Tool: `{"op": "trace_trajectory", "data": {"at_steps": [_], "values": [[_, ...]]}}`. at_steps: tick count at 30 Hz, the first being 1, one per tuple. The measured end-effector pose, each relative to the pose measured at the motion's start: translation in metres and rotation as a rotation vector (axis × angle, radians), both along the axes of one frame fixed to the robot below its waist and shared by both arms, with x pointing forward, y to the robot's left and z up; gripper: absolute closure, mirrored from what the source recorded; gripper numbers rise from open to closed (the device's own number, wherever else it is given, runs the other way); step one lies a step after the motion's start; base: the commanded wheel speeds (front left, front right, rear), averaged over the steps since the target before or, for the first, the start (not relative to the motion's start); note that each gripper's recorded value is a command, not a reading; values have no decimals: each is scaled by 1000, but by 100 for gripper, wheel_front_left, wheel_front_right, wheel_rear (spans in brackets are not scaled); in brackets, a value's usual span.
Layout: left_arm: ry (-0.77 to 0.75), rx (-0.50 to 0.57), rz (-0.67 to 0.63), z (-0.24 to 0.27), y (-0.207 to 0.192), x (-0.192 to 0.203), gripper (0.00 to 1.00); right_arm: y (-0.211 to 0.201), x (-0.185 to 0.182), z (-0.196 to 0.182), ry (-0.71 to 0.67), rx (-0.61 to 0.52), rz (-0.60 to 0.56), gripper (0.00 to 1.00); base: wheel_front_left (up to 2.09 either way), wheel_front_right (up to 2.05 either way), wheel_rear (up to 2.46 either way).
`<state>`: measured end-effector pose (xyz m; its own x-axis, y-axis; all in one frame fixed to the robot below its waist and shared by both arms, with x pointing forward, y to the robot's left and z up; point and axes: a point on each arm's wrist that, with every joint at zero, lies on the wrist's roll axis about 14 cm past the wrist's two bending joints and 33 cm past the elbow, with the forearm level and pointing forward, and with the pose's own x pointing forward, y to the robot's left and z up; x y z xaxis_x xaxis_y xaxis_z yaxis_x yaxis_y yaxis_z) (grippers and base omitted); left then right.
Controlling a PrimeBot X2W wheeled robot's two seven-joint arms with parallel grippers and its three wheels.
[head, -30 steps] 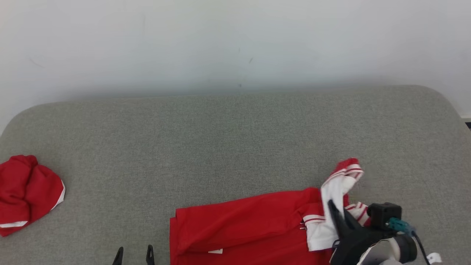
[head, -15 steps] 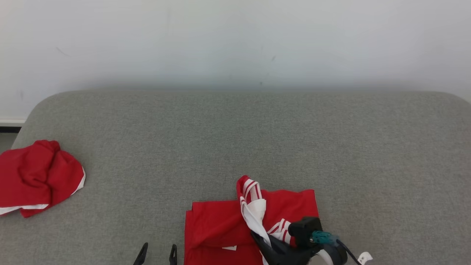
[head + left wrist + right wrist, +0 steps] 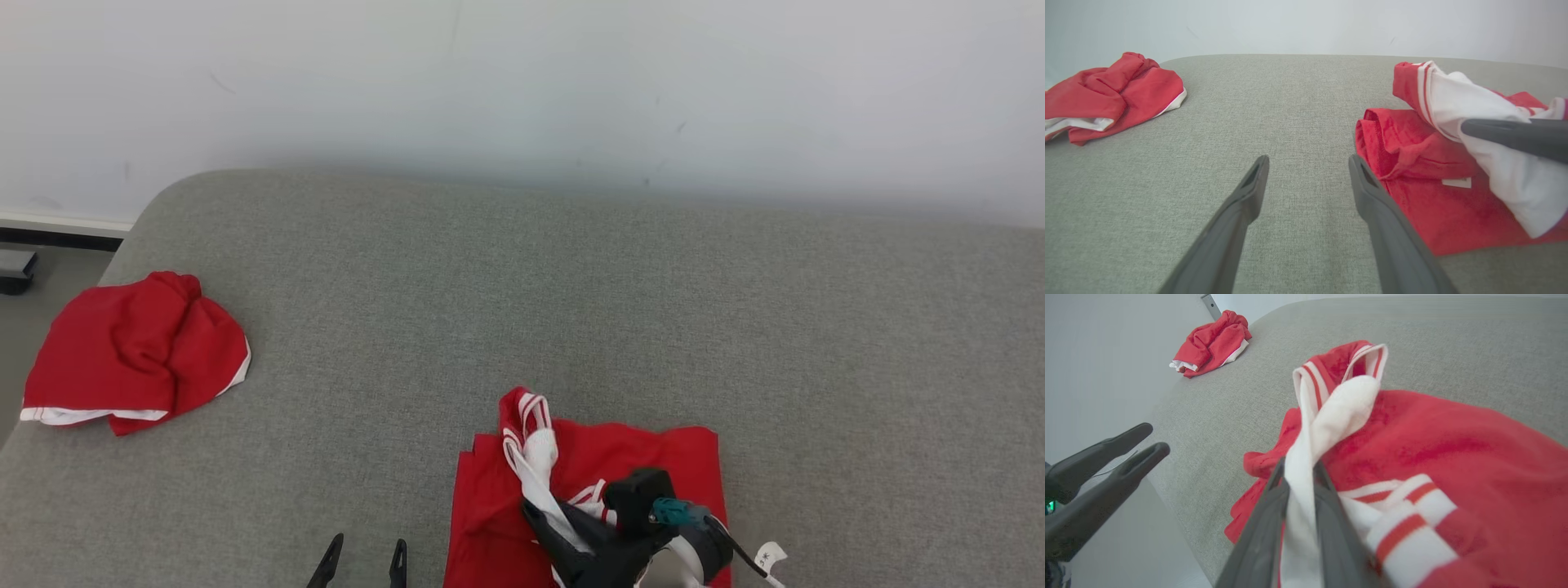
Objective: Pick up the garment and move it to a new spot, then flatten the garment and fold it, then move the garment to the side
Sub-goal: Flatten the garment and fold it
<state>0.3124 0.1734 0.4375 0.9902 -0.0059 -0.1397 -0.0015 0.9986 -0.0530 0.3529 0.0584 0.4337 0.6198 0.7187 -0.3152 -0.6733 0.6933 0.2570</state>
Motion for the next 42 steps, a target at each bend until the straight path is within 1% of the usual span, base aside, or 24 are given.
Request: {"op": "trace_trajectory", "data": {"at_steps": [3, 8, 12, 17, 22, 28, 32, 37, 42], "values": [[0, 2, 8, 0, 2, 1, 0, -1, 10, 12, -36, 53, -29, 0, 0, 0, 0], [-3, 2, 7, 1, 1, 4, 0, -8, 18, 21, -86, 83, -69, 0, 0, 0, 0], [-9, 2, -2, 3, -1, 8, 0, -34, 37, 35, -156, 126, -178, 0, 0, 0, 0], [-17, -2, -27, 5, -10, 13, 0, -79, 54, 39, -204, 128, -327, 0, 0, 0, 0], [-19, -4, -46, 6, -15, 17, 0, -117, 47, 19, -181, 77, -420, 0, 0, 0, 0], [-25, -4, -46, 7, -15, 19, 0, -149, 38, 3, -162, 35, -508, 0, 0, 0, 0], [-26, -2, -35, 7, -12, 18, 0, -171, 34, 3, -180, 13, -570, 0, 0, 0, 0], [-38, 4, -28, 11, -8, 21, 0, -200, 31, 20, -257, 4, -654, 0, 0, 0, 0], [-56, 12, -23, 16, -5, 26, 0, -224, 18, 20, -273, -18, -725, 0, 0, 0, 0]]}}
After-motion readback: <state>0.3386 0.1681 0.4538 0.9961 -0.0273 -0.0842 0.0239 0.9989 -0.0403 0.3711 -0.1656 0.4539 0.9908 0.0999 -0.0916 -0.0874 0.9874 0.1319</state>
